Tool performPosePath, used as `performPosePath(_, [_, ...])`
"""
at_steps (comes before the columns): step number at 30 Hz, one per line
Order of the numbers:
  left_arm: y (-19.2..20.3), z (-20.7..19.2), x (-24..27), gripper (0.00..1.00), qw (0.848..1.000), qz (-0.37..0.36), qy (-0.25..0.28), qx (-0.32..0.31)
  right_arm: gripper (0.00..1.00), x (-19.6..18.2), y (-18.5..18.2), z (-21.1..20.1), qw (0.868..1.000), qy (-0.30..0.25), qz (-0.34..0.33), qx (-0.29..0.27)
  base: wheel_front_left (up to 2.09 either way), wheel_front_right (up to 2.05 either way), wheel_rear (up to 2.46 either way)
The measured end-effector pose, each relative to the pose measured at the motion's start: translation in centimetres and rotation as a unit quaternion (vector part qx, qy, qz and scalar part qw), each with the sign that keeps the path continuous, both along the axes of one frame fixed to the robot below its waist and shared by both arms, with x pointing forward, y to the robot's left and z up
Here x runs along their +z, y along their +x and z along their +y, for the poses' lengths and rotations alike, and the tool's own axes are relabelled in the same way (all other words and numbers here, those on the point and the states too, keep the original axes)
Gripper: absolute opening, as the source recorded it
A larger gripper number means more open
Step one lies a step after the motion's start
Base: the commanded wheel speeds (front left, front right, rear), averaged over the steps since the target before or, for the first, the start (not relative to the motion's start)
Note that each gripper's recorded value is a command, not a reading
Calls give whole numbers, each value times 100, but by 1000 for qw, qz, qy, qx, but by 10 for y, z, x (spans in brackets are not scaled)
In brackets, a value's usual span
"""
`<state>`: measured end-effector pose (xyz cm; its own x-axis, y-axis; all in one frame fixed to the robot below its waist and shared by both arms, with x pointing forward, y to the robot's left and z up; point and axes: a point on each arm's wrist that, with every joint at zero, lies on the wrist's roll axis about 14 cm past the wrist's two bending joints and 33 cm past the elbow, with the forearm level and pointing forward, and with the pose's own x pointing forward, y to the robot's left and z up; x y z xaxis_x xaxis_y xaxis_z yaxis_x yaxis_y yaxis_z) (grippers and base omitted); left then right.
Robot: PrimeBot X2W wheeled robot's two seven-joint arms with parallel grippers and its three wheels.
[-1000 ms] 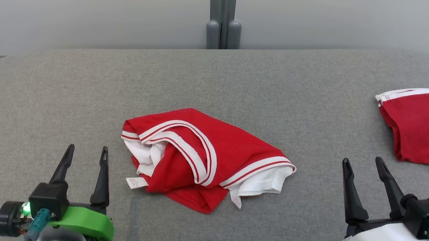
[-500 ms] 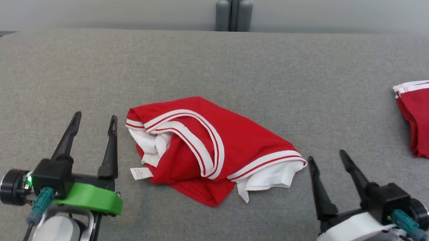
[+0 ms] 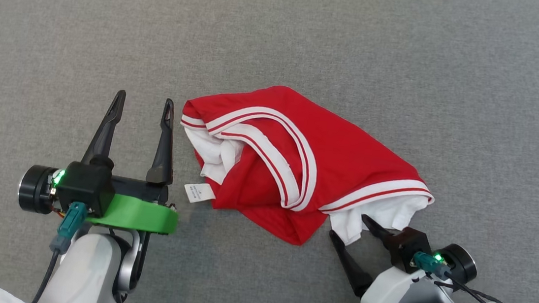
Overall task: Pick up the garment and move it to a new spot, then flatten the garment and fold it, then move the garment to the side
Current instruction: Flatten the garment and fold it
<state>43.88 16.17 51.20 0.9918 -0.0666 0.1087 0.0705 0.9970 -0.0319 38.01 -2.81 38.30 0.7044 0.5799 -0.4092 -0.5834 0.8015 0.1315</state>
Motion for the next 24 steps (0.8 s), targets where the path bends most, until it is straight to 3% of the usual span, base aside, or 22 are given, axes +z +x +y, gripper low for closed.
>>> performPosePath(1, [1,2,-2,100,1000,3,0,3,100,-6,-1,0,1000,-6,8,4,0,0,0])
performPosePath(2, [1,4,-5,100,1000,6,0,7,94,-11,0,1,1000,-9,12,8,0,0,0])
performPosePath(3, [2,6,-7,100,1000,9,1,11,51,-13,2,3,1000,-9,14,12,0,0,0])
performPosePath(4, [2,9,-9,100,1000,11,2,15,0,-14,4,5,1000,-8,15,14,0,0,0])
performPosePath(11, [5,9,-14,100,1000,16,6,14,0,15,7,23,998,50,-35,34,0,0,0])
performPosePath(18, [6,-2,-9,100,1000,9,4,-1,0,120,20,39,970,160,-177,44,0,0,0])
performPosePath(24, [8,-14,-4,100,1000,1,3,-21,0,181,64,-12,941,190,-274,-62,0,0,0])
